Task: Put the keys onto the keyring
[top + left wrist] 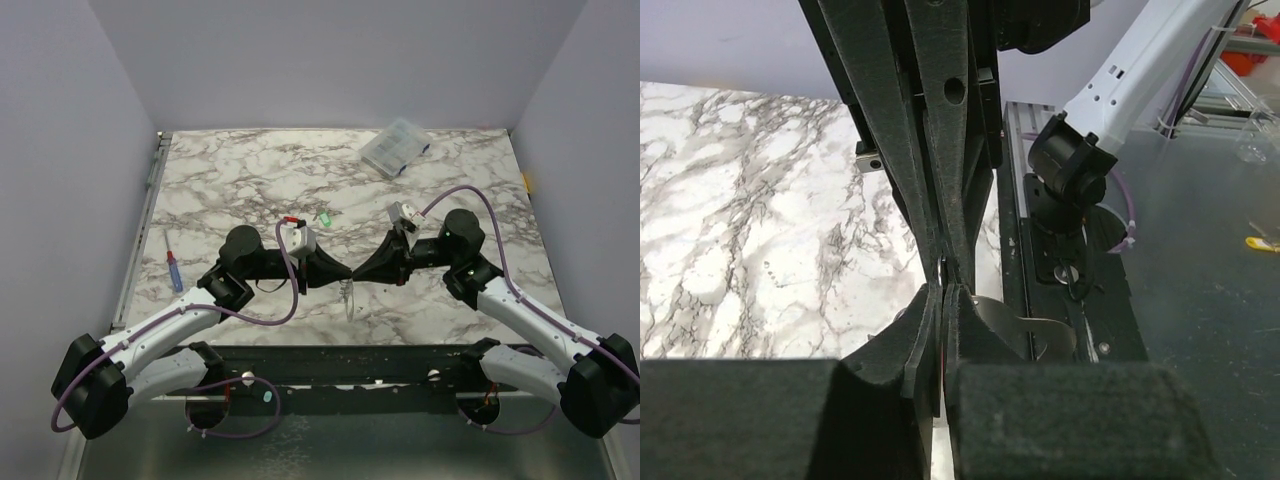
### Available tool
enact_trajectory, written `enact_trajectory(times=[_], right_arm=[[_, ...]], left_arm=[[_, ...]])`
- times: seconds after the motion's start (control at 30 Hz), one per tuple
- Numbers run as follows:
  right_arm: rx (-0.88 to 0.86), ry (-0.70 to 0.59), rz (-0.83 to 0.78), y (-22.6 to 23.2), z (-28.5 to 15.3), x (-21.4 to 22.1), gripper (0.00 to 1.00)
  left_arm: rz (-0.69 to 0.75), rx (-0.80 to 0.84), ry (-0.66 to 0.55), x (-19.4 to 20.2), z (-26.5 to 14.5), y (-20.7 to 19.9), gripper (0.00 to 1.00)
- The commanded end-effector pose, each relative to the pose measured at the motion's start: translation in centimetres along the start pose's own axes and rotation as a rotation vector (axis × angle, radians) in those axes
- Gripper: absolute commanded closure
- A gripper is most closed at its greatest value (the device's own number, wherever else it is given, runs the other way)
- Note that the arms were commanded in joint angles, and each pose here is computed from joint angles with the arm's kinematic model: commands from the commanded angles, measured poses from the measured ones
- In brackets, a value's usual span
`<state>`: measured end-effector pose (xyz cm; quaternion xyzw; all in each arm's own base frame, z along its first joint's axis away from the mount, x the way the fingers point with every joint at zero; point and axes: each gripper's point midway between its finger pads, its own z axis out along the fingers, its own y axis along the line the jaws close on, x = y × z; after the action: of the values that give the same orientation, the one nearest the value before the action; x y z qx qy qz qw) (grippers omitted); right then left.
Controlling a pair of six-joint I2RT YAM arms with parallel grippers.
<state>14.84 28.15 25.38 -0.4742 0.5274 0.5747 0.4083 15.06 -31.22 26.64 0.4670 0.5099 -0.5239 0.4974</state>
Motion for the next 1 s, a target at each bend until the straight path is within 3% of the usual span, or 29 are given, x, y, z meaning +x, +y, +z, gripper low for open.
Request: enact_trajectory(times=[0.0,0.07,0.2,0.3,0.53,0.7,0.97], right_arm=[[-0.066,-0.014,-0.049,1.4,0.2,-1.5,0.99],[-0.059,-0.017,-0.050,1.3,0.2,-1.5,0.97],[-0.022,-0.023,-0.047,0.9,0.1,-1.8,0.61],[-0.007,-0.035,-0.057,1.3,-0.1,-2.6,0.48],[0.174,-0.129,-0.146,0.7,-1.4,-5.1,0.32],[0.362,-0.198,-0.142,-1.6,-2.6,-6.7,0.31],[0.745,-0.218,-0.008,-8.8,-5.2,-7.0,0.28]], left_arm=[[0.026,-0.059,-0.027,-0.6,0.2,1.2,1.00],[0.034,-0.090,-0.041,-1.0,0.0,1.6,1.00],[0.047,-0.190,-0.069,-2.1,-0.7,2.7,1.00],[0.062,-0.228,-0.047,-1.7,-1.0,3.3,1.00],[0.071,-0.233,0.021,0.0,-1.5,3.3,1.00],[0.080,-0.293,0.089,0.8,-2.2,4.2,1.00],[0.091,-0.606,0.091,-0.3,-5.3,8.3,1.00]])
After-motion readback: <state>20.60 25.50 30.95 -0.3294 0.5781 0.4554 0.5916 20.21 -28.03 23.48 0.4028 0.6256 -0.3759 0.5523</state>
